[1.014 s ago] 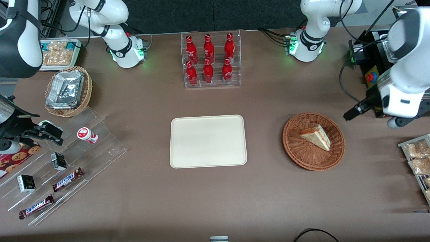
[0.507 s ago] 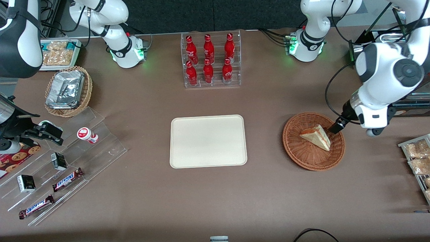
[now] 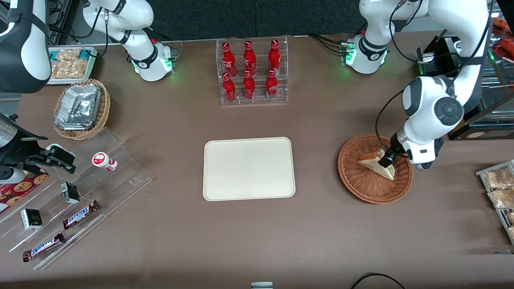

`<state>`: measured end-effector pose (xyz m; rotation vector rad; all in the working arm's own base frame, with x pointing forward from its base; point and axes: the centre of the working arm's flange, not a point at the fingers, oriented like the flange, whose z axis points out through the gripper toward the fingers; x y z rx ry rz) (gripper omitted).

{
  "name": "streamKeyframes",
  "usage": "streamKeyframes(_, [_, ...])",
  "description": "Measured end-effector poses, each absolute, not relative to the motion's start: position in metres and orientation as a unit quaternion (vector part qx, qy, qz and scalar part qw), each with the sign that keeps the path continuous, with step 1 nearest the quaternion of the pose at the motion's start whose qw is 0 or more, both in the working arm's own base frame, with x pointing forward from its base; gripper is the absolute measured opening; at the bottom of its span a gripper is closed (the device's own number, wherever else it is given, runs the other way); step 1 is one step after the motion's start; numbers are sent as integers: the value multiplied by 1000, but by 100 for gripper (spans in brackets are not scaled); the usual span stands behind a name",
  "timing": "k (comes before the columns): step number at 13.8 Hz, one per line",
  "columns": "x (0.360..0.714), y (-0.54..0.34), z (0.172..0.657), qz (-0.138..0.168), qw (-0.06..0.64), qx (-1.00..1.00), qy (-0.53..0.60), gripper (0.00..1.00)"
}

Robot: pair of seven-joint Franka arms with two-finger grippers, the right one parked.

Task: Place sandwich from basket to tray
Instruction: 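Lower the left gripper and close it on the wrapped sandwich, then lift the sandwich and carry it over the cream tray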

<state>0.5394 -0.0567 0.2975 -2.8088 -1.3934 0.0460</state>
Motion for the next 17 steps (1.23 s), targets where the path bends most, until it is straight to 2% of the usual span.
streamKeyframes(8, [532, -57, 233, 11, -1, -892, -451, 99])
streamKeyframes(9, [531, -57, 231, 10, -2, -892, -451, 95])
streamKeyframes(12, [531, -57, 230, 9, -3, -892, -452, 60])
streamKeyframes(14, [532, -57, 231, 6, -5, -892, -451, 42])
streamKeyframes(17, [536, -65, 242, -3, -11, -896, -443, 26])
